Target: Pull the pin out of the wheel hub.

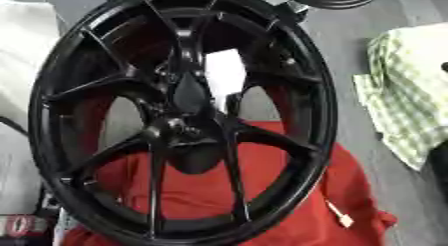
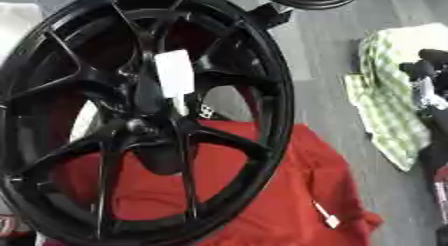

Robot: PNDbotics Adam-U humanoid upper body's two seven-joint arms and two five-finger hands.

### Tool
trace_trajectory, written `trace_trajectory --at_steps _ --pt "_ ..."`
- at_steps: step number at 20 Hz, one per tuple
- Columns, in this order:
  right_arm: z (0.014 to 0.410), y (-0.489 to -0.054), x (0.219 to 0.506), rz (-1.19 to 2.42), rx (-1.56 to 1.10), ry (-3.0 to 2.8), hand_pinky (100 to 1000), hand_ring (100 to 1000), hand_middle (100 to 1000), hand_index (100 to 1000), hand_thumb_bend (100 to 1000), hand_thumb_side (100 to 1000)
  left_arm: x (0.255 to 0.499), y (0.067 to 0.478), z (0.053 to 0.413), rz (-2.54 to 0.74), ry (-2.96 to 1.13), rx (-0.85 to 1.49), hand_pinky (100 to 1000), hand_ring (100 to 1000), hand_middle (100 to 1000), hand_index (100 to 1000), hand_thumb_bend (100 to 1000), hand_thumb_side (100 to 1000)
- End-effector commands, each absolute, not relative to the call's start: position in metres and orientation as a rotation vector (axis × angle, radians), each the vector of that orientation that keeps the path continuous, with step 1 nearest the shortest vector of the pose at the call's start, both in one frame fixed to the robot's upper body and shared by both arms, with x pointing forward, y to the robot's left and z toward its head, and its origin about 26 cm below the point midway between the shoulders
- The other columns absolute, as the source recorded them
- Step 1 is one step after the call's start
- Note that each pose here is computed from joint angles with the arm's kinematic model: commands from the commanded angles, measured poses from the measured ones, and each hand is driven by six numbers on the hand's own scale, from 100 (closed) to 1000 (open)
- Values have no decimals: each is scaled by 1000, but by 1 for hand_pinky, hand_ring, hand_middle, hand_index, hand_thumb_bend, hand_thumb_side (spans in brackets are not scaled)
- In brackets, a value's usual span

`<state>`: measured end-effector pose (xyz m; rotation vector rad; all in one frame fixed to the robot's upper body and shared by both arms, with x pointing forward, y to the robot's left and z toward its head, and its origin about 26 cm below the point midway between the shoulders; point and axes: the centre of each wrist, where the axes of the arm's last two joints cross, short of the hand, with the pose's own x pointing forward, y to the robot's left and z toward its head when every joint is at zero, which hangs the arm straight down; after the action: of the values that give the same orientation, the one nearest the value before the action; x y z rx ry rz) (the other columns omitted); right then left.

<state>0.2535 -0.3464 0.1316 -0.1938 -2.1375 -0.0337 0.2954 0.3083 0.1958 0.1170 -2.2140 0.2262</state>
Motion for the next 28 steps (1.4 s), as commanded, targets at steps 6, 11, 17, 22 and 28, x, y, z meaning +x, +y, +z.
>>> trace_trajectory --at_steps 6,11,17,22,28 --pt "140 -348 252 -10 -207 -2160 886 709 537 689 159 256 293 308 205 210 -2249 117 716 595 559 657 100 766" --pt "141 -349 252 -1 -210 -2163 886 711 538 690 162 252 293 308 205 210 -2248 116 716 595 559 657 100 767" --pt "152 -359 251 170 -264 -2199 881 726 551 701 179 231 293 308 204 204 -2243 122 716 595 559 657 100 767" --pt "175 -371 251 515 -353 -2227 876 750 579 718 210 211 292 309 204 194 -2240 127 716 595 558 657 100 767" --pt "222 -383 256 912 -478 -2253 870 773 612 737 255 215 292 310 204 182 -2236 131 716 595 558 657 100 766"
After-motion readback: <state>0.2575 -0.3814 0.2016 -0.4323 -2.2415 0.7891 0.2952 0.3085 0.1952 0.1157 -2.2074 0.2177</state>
